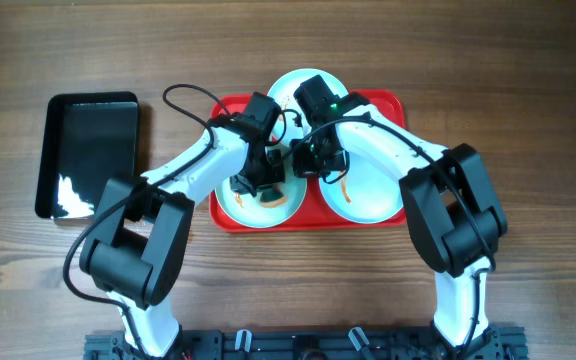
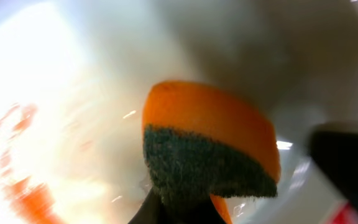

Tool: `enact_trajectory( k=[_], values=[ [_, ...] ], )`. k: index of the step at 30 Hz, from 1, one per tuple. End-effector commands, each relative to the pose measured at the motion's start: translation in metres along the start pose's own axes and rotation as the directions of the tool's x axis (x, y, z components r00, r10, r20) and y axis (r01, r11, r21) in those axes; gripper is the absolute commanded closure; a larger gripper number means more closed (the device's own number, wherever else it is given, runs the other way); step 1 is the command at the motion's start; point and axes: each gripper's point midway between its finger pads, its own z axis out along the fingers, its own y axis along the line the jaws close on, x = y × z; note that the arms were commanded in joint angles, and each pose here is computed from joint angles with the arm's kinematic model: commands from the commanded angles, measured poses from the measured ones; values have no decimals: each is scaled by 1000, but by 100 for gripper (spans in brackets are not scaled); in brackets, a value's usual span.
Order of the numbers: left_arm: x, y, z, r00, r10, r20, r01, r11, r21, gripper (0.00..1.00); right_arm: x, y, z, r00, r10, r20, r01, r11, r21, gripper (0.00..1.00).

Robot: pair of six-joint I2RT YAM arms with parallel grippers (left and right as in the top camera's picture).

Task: Clean dirty plates on tray and stack at the side

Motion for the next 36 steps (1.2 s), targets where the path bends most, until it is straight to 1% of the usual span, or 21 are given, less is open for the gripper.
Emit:
enact_trajectory(
  k=[1, 2, 7, 10, 12, 15, 18, 20, 23, 25, 28, 30, 33, 36],
  values=[
    [3, 63, 0, 999, 25, 30, -14, 947, -321, 96, 2, 0, -3, 1000, 0, 4, 0, 1000, 9, 93],
    [5, 72, -4, 999, 29, 28, -17, 930, -368, 96, 2, 0, -3, 1000, 0, 3, 0, 1000, 9, 93],
    [-3, 86, -10, 996, 48, 70, -11, 895, -446, 96, 2, 0, -3, 1000, 0, 3, 0, 1000, 10, 93],
    [-9, 98, -16, 993, 40, 110, 21, 865, -501, 96, 2, 0, -3, 1000, 0, 3, 0, 1000, 10, 96],
    [-13, 103, -20, 991, 27, 134, 46, 854, -518, 96, 2, 0, -3, 1000, 0, 3, 0, 1000, 10, 96],
    [-19, 101, -26, 988, 4, 157, 77, 859, -506, 96, 2, 0, -3, 1000, 0, 3, 0, 1000, 9, 96],
    [-27, 93, -34, 983, 0, 185, 88, 877, -473, 96, 2, 0, -3, 1000, 0, 3, 0, 1000, 9, 96],
    [-32, 82, -40, 980, -8, 198, 93, 900, -427, 96, 2, 0, -3, 1000, -1, 3, 1, 1000, 10, 96],
    [-35, 59, -47, 981, -28, 193, 89, 945, -316, 96, 2, 0, -3, 1000, -1, 3, 1, 1000, 9, 96],
    [-34, 40, -51, 983, -41, 179, 79, 974, -214, 96, 2, 0, -3, 1000, -1, 4, 1, 1000, 9, 96],
    [-32, 16, -51, 987, -50, 152, 64, 994, -88, 96, 2, 0, -3, 1000, 0, 4, 0, 1000, 9, 96],
    [-34, 8, -48, 988, -50, 148, 58, 997, -46, 96, 2, 0, -3, 1000, 0, 4, 0, 1000, 9, 96],
    [-37, 5, -39, 987, -56, 150, 62, 997, -38, 96, 2, 0, -3, 1000, 0, 4, 0, 1000, 9, 96],
    [-37, -2, -29, 991, -57, 122, 57, 998, -2, 96, 2, 0, -3, 1000, 0, 3, 0, 1000, 9, 96]
  ],
)
